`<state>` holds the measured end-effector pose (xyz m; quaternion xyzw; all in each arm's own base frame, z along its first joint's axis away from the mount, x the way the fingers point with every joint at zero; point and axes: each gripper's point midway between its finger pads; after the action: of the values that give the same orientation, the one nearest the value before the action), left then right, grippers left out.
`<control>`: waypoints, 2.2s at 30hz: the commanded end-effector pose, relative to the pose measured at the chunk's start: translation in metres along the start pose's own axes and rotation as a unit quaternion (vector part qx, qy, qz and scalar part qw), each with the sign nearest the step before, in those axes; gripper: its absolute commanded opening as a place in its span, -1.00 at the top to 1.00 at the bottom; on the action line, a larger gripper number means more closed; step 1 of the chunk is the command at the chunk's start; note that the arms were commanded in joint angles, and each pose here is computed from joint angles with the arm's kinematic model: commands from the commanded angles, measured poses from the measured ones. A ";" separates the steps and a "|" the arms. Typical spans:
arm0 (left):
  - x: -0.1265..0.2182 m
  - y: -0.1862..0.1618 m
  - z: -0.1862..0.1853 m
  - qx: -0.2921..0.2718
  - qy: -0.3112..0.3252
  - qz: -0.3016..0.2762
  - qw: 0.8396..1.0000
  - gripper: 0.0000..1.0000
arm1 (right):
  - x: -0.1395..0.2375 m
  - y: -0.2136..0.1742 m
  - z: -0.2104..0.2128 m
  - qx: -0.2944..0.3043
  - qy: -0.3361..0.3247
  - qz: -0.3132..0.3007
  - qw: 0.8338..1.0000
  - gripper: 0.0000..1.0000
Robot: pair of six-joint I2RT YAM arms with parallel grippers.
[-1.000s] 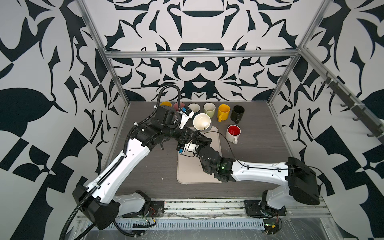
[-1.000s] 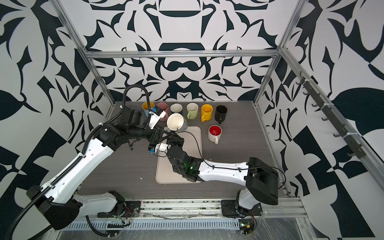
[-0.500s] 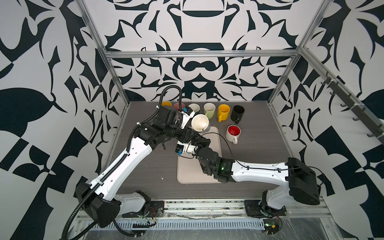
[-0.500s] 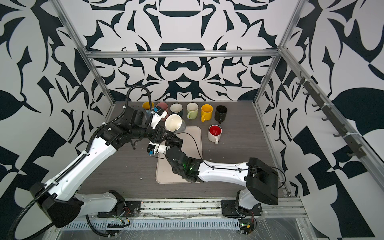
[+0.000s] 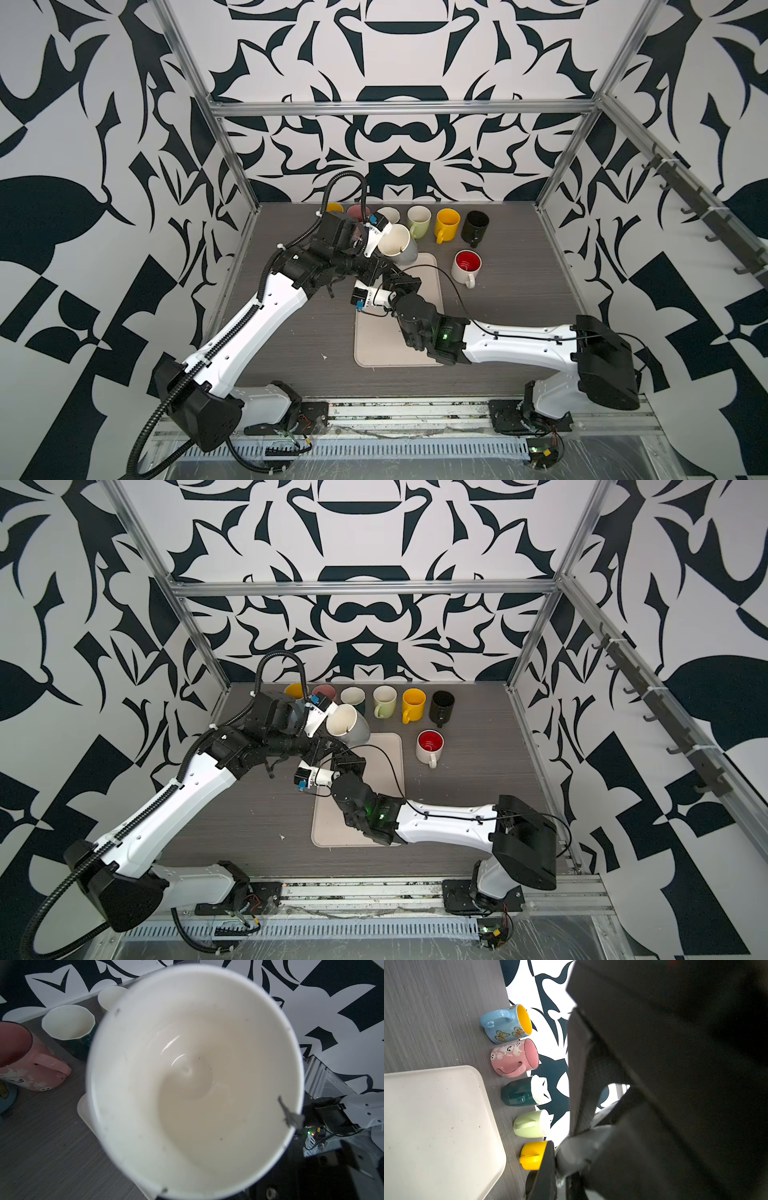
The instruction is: Turn the mug right side up
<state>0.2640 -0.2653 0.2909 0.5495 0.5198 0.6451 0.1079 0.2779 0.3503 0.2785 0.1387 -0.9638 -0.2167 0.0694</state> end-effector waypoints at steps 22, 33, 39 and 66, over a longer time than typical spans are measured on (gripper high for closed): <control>0.007 -0.010 0.011 0.016 0.047 0.003 0.999 1.00 | 0.012 0.015 -0.072 -0.168 -0.071 -0.009 0.983 0.93; 0.012 0.008 0.025 0.020 0.089 -0.033 0.995 1.00 | 0.024 -0.002 -0.064 -0.240 -0.011 0.016 0.971 0.17; 0.017 0.016 0.035 0.025 0.120 -0.052 0.991 1.00 | 0.036 -0.013 -0.064 -0.290 0.017 0.024 0.956 -0.01; 0.048 0.033 0.103 0.036 0.317 -0.076 0.945 1.00 | 0.086 -0.058 -0.051 -0.503 0.126 0.078 0.851 -0.29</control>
<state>0.3286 -0.2034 0.3081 0.3323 0.5861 0.7388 -0.0170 0.2238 0.2568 0.2982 0.0465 -0.7519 -0.6095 0.2471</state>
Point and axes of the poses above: each gripper's point midway between its finger pads, its own x axis back along the fingers, its own z axis along the line the jaws close on, y = z × x, and after that the axes turned 8 degrees about -x, right-handed
